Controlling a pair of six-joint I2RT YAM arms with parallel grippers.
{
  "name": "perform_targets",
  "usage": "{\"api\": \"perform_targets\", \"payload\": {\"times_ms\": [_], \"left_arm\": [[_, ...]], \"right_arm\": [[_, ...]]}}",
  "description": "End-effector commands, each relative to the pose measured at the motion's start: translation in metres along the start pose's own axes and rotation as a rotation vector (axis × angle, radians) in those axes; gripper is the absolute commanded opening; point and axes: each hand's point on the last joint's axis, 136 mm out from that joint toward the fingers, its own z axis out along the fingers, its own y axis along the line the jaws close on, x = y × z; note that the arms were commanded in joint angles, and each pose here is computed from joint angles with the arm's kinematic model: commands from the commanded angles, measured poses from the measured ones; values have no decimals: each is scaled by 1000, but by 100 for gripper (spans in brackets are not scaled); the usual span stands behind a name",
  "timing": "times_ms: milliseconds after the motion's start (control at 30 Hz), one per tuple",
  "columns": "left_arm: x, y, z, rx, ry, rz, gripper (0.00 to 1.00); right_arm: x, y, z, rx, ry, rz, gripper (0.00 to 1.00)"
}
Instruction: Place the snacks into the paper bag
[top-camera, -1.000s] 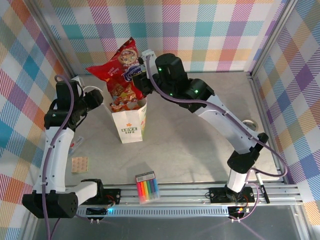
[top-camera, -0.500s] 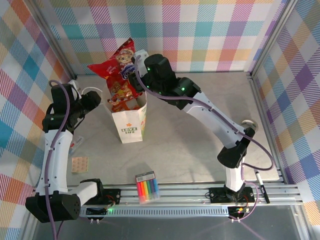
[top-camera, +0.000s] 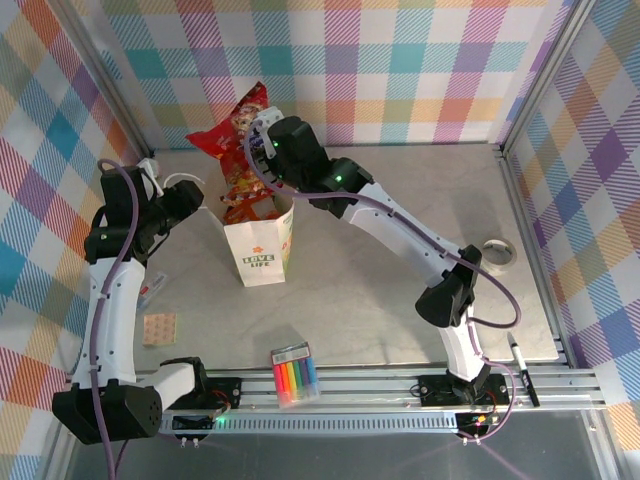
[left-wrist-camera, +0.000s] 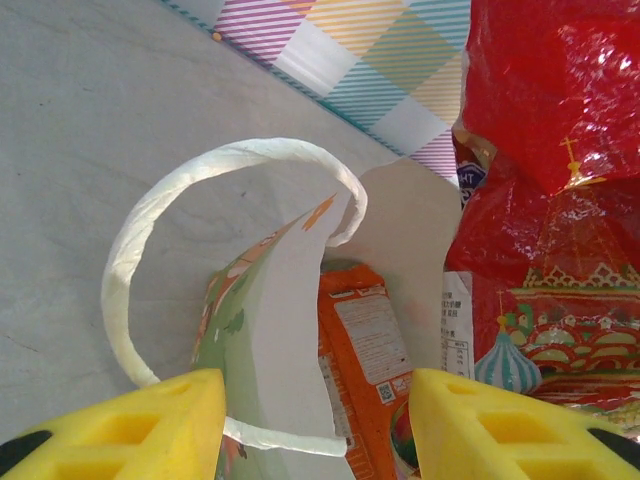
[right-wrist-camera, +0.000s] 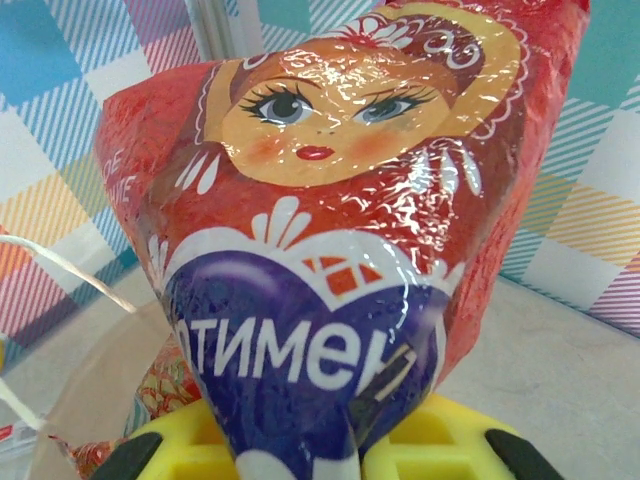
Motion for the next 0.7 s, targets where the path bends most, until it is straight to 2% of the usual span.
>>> {"api": "perform_targets", "payload": {"times_ms": [0,267,667], "left_arm": [[-7,-1,1,21,-16,-12,51],[-7,5,3,-1,-14,-19,51],[-9,10,9,-8,-8,-49,51]], "right_arm": [[-84,-5,-46,9,-263,42,0],[-64,-9,-53,19,-207,31,0],[-51,-7,-73,-23,-190,39,0]]}}
